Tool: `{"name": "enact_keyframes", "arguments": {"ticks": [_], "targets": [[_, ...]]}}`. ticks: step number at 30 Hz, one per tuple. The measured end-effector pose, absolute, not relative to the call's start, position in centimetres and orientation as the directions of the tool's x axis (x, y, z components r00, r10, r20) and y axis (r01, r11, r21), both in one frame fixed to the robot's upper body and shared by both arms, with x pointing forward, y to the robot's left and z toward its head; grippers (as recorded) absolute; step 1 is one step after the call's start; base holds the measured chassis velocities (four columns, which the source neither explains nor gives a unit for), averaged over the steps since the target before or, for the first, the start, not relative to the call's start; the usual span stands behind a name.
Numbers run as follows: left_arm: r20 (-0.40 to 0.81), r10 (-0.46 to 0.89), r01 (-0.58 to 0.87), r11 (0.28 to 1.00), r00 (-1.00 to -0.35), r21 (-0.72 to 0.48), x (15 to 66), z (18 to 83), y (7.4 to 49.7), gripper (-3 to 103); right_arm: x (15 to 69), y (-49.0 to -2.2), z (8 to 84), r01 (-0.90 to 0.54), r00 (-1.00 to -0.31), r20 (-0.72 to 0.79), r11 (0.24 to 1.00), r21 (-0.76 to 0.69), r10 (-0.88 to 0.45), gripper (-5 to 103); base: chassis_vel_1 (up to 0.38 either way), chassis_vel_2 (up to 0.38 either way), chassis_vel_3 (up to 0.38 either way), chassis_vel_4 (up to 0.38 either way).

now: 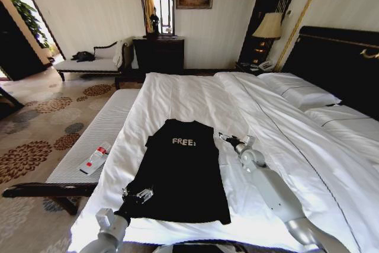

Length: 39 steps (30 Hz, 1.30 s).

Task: Fold the clothes on the bed.

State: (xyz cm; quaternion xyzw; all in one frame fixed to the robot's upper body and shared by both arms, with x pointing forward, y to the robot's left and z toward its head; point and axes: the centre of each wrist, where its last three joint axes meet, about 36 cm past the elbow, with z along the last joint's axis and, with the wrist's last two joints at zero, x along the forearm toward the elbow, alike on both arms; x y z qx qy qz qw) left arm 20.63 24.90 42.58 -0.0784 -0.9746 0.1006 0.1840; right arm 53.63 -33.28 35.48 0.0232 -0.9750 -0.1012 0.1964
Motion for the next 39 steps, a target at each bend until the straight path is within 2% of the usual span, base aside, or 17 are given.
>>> {"name": "enact_keyframes", "arguments": {"ticks": [6,14,21,27,29,30,33,34,35,39], "targets": [[0.34,0.192,0.119,0.967,-0.92,-0.225,20.9,42.7,24.9,100,50.6,-31.7,33.7,-0.069,-0.917,0.383,0.99,0.125,-0.112,100,0.0,0.0,0.0,0.0],[0.321,0.205,0.146,0.969,-0.924,-0.201,22.6,42.3,25.2,100,49.2,-32.7,34.8,-0.032,-0.922,0.375,0.985,0.172,-0.095,100,0.0,0.0,0.0,0.0],[0.29,0.225,0.207,0.974,-0.93,-0.09,27.6,41.3,27.1,100,48.3,-33.4,35.4,0.006,-0.917,0.391,0.979,0.206,-0.077,100,0.0,0.0,0.0,0.0],[0.296,0.234,0.219,0.972,-0.926,-0.083,31.3,41.0,28.2,100,48.1,-33.7,35.4,0.012,-0.909,0.41,0.98,0.197,-0.071,100,0.0,0.0,0.0,0.0],[0.271,0.217,0.224,0.975,-0.938,-0.003,32.8,41.5,28.8,100,48.2,-33.7,35.4,0.018,-0.906,0.416,0.979,0.203,-0.07,100,0.0,0.0,0.0,0.0],[0.271,0.217,0.224,0.975,-0.938,-0.003,32.8,41.5,28.8,100,48.2,-33.7,35.4,0.018,-0.906,0.416,0.979,0.203,-0.07,100,0.0,0.0,0.0,0.0],[0.242,0.217,0.258,0.954,-0.946,0.154,34.5,41.8,30.2,100,48.2,-34.1,35.4,0.028,-0.904,0.424,0.978,0.205,-0.063,100,0.0,0.0,0.0,0.0],[0.227,0.228,0.282,0.928,-0.947,0.242,35.4,41.6,31.1,102,48.2,-34.2,35.3,0.031,-0.902,0.428,0.978,0.206,-0.062,100,0.0,0.0,0.0,0.0],[0.224,0.234,0.292,0.915,-0.946,0.277,35.8,41.5,31.5,100,48.3,-34.1,35.2,0.03,-0.901,0.43,0.978,0.207,-0.063,100,0.0,0.0,0.0,0.0],[0.216,0.251,0.312,0.892,-0.944,0.328,37.4,40.7,32.3,98,48.3,-33.9,35.2,0.029,-0.899,0.434,0.977,0.211,-0.067,100,0.0,0.0,0.0,0.0]]}}
